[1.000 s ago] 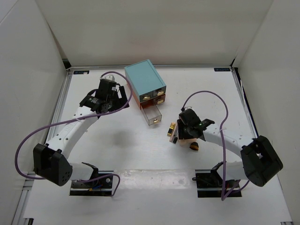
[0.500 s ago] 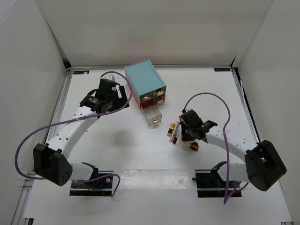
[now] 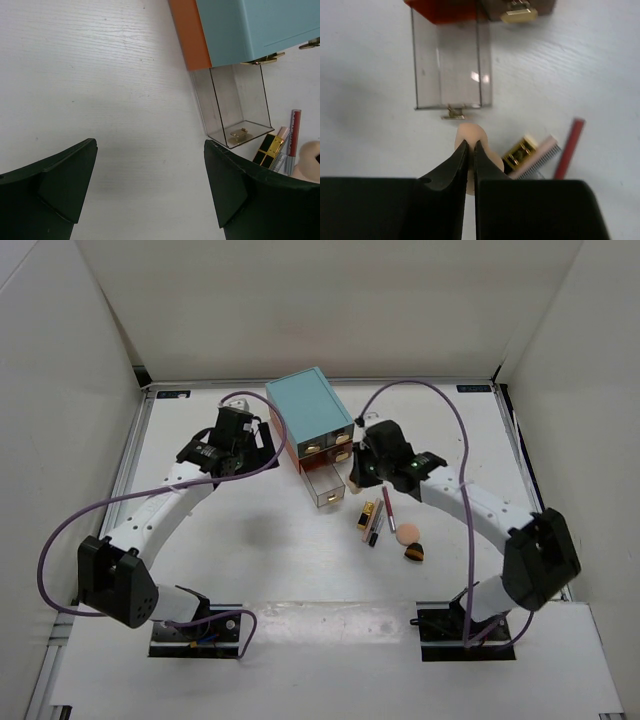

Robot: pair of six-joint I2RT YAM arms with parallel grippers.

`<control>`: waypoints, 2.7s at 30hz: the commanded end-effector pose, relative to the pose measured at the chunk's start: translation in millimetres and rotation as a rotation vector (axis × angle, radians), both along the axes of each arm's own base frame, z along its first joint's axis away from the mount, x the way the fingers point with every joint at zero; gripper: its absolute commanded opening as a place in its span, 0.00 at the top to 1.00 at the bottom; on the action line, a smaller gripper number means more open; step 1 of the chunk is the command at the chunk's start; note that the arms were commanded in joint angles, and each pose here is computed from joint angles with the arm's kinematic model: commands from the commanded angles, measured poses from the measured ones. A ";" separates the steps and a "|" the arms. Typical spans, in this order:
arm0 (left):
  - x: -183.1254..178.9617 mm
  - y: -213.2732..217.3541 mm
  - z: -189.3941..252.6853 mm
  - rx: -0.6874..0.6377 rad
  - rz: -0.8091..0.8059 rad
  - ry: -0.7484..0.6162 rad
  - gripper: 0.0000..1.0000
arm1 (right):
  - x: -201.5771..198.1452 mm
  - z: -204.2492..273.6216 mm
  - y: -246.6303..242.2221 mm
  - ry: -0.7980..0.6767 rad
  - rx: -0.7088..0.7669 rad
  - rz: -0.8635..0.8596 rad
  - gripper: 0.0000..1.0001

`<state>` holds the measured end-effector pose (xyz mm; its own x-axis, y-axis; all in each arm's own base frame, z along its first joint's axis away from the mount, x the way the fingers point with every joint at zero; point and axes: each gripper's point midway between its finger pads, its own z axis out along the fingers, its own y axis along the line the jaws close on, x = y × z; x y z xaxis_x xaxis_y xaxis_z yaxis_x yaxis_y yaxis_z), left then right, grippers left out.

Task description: Organize the makeup

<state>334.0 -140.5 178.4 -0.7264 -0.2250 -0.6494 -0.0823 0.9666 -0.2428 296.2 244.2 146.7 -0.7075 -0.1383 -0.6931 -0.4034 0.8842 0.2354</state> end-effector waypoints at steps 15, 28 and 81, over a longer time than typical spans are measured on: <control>10.8 -1.9 23.8 0.003 -0.007 -0.057 0.02 | 70.0 -8.8 93.5 -0.134 0.035 0.117 0.64; 14.1 -10.6 19.2 -0.027 -0.032 -0.058 0.02 | 60.9 15.3 46.8 -0.182 -0.058 0.044 0.28; 7.5 -21.2 -0.8 -0.058 -0.071 -0.022 0.02 | -26.8 -67.4 -165.8 0.136 -0.137 -0.566 0.95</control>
